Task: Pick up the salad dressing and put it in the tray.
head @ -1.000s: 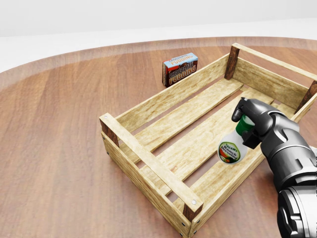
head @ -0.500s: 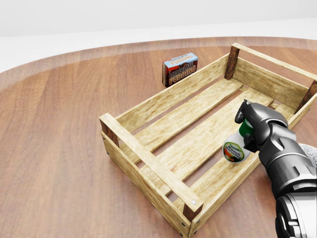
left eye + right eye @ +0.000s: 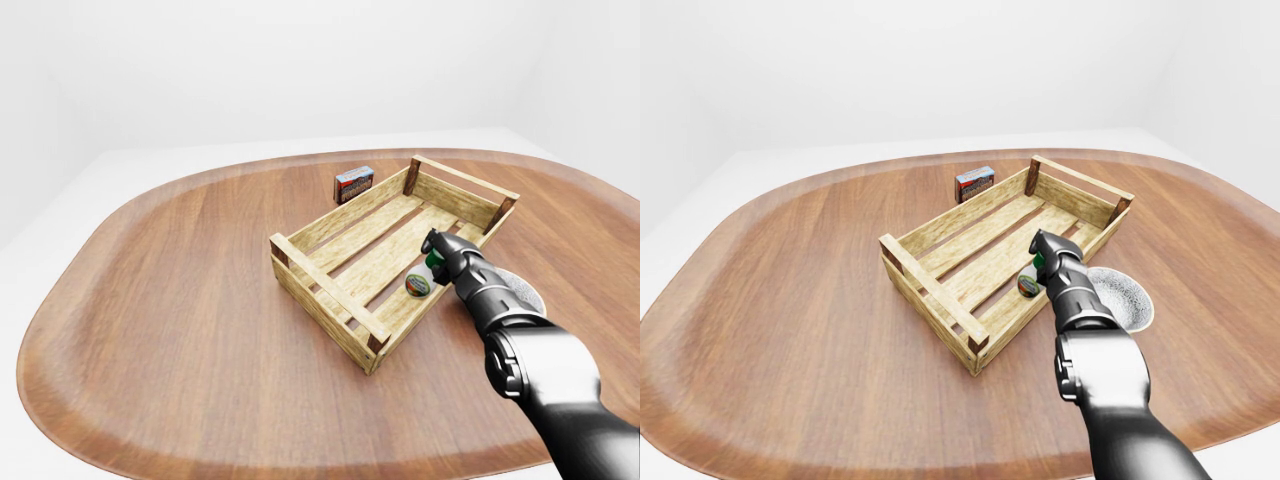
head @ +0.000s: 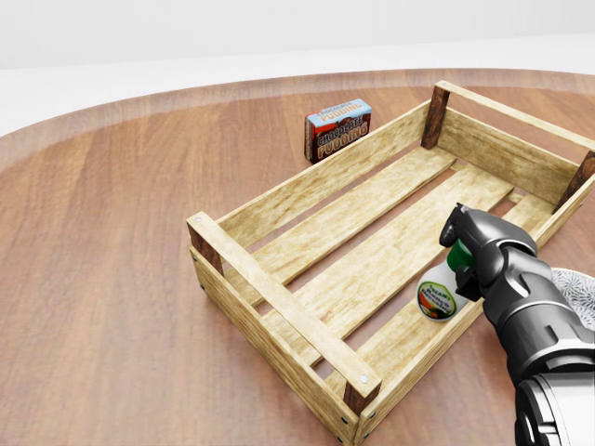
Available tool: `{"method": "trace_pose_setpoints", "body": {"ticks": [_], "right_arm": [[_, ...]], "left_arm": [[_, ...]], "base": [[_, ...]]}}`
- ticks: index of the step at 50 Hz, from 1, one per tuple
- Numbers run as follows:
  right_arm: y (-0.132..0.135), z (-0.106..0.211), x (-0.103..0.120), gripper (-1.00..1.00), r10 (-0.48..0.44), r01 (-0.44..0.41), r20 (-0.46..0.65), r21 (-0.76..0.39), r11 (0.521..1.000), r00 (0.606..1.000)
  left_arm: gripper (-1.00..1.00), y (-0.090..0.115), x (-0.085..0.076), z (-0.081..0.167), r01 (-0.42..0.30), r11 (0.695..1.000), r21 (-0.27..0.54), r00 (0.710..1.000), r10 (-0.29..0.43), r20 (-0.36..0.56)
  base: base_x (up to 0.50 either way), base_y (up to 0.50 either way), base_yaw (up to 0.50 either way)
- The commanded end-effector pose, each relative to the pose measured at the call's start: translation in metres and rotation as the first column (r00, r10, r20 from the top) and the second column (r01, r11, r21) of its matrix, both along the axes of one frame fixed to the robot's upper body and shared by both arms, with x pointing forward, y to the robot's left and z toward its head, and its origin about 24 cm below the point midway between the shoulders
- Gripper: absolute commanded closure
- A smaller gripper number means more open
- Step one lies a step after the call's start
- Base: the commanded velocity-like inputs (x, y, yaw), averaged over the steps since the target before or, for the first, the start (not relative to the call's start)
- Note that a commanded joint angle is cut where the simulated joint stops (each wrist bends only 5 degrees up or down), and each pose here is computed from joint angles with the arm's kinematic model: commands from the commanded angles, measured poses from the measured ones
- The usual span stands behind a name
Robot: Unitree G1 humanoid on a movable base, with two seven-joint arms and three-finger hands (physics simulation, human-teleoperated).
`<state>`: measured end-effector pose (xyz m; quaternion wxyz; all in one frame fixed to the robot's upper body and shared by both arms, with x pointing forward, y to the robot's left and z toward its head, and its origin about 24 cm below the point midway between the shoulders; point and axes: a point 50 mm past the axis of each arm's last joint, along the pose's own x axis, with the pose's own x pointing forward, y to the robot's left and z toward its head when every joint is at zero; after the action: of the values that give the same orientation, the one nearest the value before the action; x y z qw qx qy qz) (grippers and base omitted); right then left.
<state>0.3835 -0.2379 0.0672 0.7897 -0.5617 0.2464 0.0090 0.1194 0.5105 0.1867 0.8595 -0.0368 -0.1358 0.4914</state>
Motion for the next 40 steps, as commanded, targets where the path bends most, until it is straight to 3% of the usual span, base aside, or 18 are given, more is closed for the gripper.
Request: {"method": "trace_pose_setpoints", "body": {"ticks": [1,20,22,34,40], "right_arm": [[-0.001,0.0,0.0,1.0,-0.02,0.019,0.018,0.038,0.999,1.0],[0.0,-0.005,-0.002,0.98,-0.014,0.013,0.005,0.032,0.999,1.0],[0.001,-0.008,-0.004,-1.0,-0.01,0.01,-0.007,0.028,1.0,1.0],[-0.005,-0.008,-0.005,-1.0,-0.022,0.023,-0.011,0.029,0.999,1.0],[-0.012,0.009,0.001,-1.0,-0.029,0.028,0.025,0.005,1.0,0.999]], "left_arm": [[-1.0,-0.001,0.0,0.001,0.001,1.0,-0.001,1.0,-0.001,0.001],[-1.0,-0.001,0.002,-0.001,0.004,1.0,-0.001,1.0,-0.004,-0.002],[-1.0,-0.001,0.002,-0.002,0.003,1.0,0.0,1.0,-0.003,-0.004],[-1.0,-0.001,0.002,-0.001,0.004,1.0,0.0,1.0,-0.004,-0.004],[-1.0,-0.001,0.002,-0.001,0.004,1.0,0.001,1.0,-0.004,-0.003]], "base": [[0.0,0.0,0.0],[0.0,0.0,0.0],[0.0,0.0,0.0],[0.0,0.0,0.0],[0.0,0.0,0.0]]}}
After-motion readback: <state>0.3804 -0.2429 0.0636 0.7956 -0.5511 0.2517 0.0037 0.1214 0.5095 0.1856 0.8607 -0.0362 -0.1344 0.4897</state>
